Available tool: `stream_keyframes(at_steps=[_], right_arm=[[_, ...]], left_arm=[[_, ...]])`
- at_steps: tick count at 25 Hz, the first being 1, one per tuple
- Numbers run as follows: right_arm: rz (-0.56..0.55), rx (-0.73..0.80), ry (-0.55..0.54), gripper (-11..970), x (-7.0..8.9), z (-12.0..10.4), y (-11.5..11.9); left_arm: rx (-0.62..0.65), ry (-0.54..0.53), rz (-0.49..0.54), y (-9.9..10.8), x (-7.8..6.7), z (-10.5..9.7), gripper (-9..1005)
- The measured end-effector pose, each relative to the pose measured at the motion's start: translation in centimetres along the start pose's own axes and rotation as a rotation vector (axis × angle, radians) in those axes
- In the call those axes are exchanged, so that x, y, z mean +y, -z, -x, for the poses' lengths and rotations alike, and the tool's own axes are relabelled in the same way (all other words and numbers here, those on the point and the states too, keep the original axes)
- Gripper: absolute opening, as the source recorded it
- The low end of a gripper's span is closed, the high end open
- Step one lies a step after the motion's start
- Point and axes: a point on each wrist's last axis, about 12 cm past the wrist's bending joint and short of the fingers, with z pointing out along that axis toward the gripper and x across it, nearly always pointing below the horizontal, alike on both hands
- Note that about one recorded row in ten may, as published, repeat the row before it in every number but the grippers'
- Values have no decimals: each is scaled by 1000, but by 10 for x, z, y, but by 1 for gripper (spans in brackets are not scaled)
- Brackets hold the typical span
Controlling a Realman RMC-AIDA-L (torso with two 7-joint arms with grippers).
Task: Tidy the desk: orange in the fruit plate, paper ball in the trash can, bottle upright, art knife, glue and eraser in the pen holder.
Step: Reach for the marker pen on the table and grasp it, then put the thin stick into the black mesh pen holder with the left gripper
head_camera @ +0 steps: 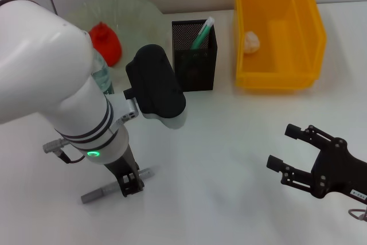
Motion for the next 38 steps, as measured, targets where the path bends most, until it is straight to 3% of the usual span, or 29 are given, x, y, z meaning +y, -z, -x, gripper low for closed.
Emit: stream_keyframes(at_steps=[6,14,18,22,26,29,30,31,35,38], right_arm=[[8,6,-4,820,1,-1,-1],[8,6,-8,820,1,-1,-1],[-1,4,-11,820,1,-2,1],[-19,2,-16,820,0,-2,4],[-35,-3,-21,820,-1,-2,6],[-36,-3,-24,820,-1,-3,6],[-36,-3,-25,820,-1,-3,6],[-36,-3,-25,820,-1,-3,6],[-34,-3,-23,820,-2,-2,5],[-33,-4,-22,820,-2,-2,4]], left_arm=[[12,-2,4,-3,4,1,309],[-13,-23,-19,2,0,7,155],[-61,-36,-27,14,-4,14,155],[-157,-64,0,40,-10,22,156],[-324,-68,30,70,-9,27,155],[-531,-65,55,89,-6,30,150],[-665,-63,84,95,-5,32,149],[-665,-63,84,95,-5,32,149],[-943,-18,179,97,0,34,151],[-1023,17,209,94,2,34,148]])
